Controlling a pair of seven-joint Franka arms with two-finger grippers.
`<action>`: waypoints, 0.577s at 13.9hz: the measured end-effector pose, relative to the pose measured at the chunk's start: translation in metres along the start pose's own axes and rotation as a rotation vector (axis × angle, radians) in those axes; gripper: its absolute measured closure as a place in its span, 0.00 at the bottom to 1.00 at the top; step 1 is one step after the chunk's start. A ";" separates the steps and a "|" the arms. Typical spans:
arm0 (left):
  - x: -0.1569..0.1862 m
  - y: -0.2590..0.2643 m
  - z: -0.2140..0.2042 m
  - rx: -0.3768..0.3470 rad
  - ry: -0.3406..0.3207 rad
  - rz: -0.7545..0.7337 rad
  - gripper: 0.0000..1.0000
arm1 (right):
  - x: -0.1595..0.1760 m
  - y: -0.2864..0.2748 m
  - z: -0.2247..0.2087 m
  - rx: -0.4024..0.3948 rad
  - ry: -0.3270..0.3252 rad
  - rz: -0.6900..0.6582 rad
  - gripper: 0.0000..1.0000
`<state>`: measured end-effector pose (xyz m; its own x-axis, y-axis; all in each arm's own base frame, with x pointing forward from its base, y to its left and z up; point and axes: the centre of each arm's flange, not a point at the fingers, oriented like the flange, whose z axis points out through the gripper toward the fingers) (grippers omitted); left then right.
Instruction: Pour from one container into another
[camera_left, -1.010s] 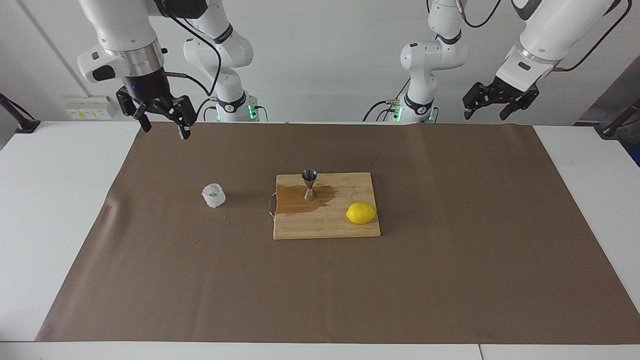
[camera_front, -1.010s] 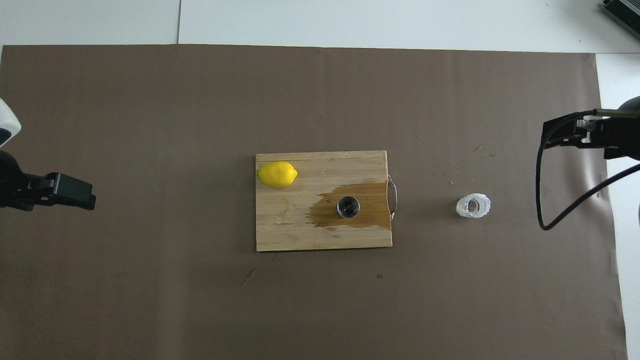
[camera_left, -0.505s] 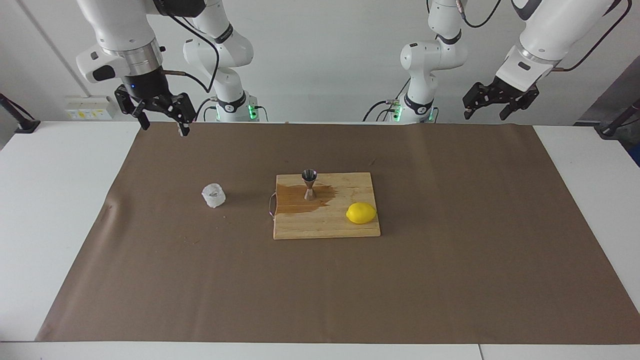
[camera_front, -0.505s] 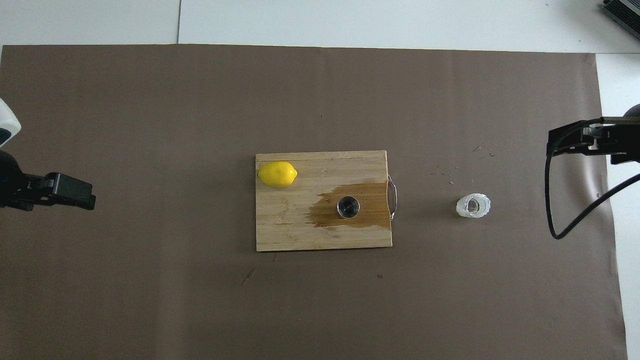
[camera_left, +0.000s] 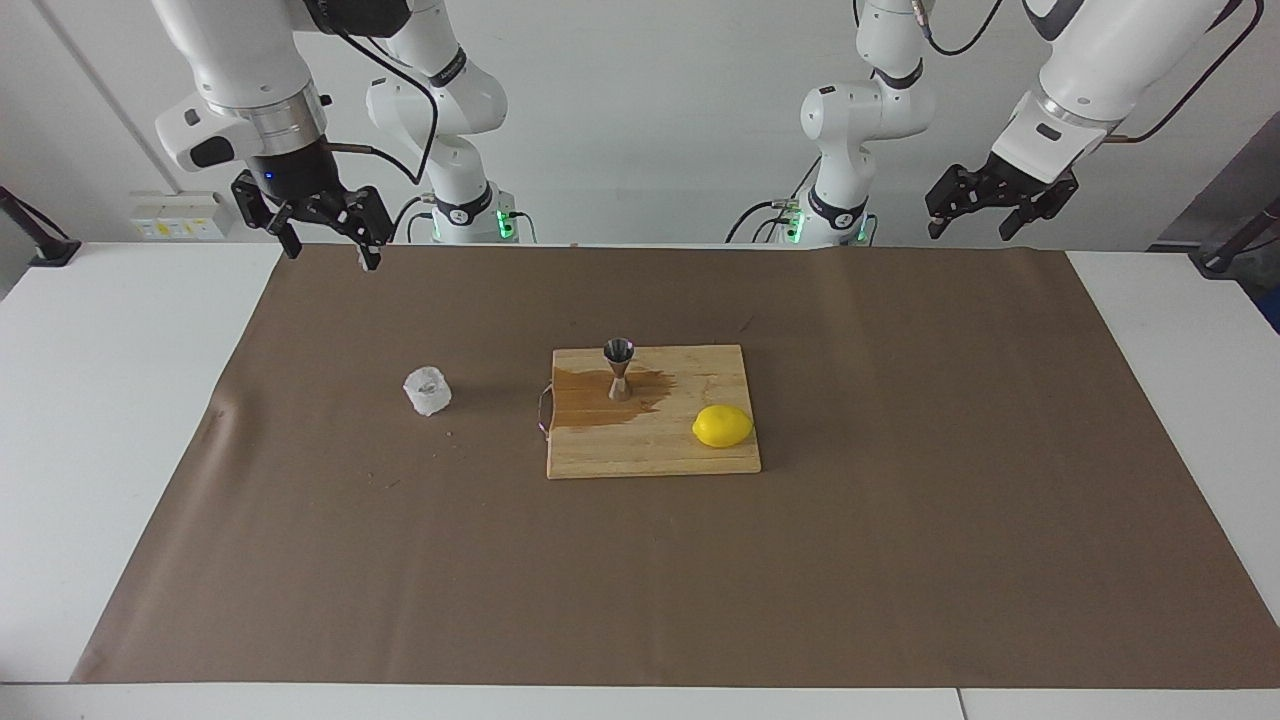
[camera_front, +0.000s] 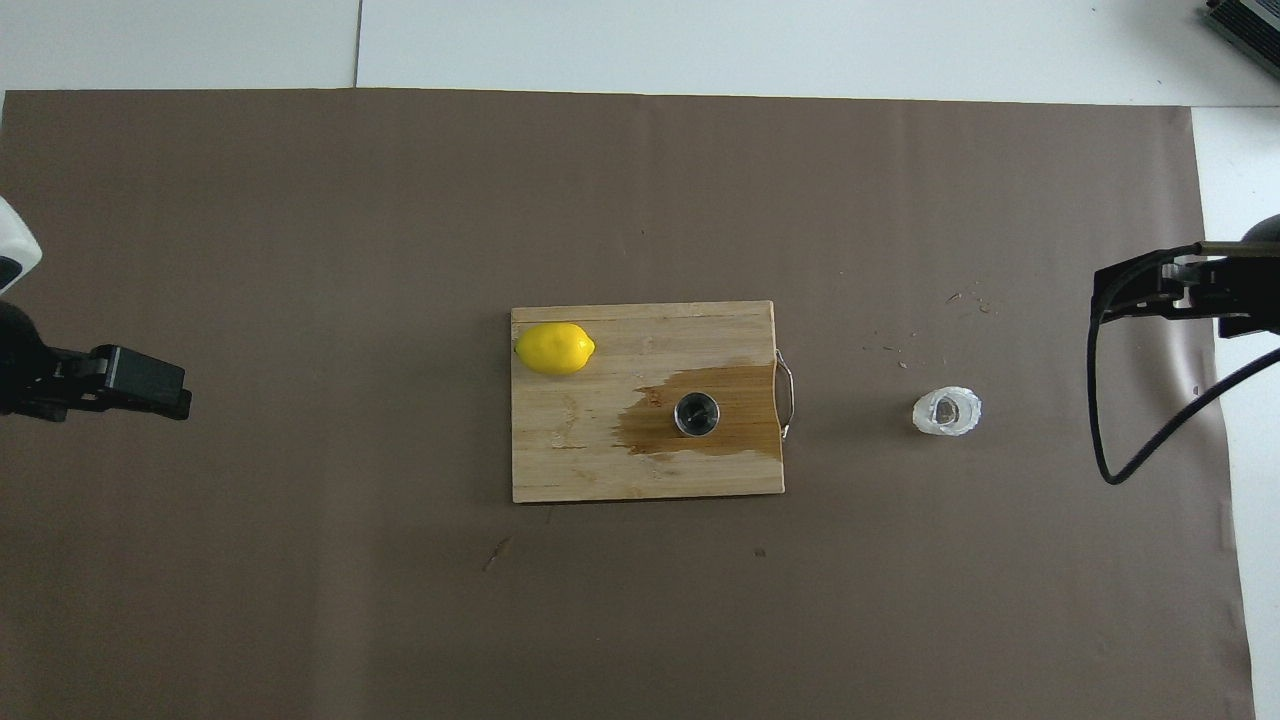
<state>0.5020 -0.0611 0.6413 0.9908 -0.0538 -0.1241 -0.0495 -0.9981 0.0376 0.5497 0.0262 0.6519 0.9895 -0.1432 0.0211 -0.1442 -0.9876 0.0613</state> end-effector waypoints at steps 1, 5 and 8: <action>0.000 0.000 0.000 0.000 0.000 0.000 0.00 | -0.001 0.000 0.001 0.000 -0.006 0.000 0.00; 0.000 0.000 0.000 0.000 0.000 0.000 0.00 | -0.008 0.001 -0.001 -0.002 -0.036 -0.023 0.00; 0.000 0.000 0.000 0.000 0.000 0.000 0.00 | -0.012 0.002 0.001 -0.003 -0.049 -0.049 0.00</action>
<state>0.5020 -0.0611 0.6413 0.9908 -0.0538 -0.1242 -0.0495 -0.9981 0.0376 0.5379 0.0262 0.6511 0.9947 -0.0975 -0.0311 -0.0954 -0.9934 0.0639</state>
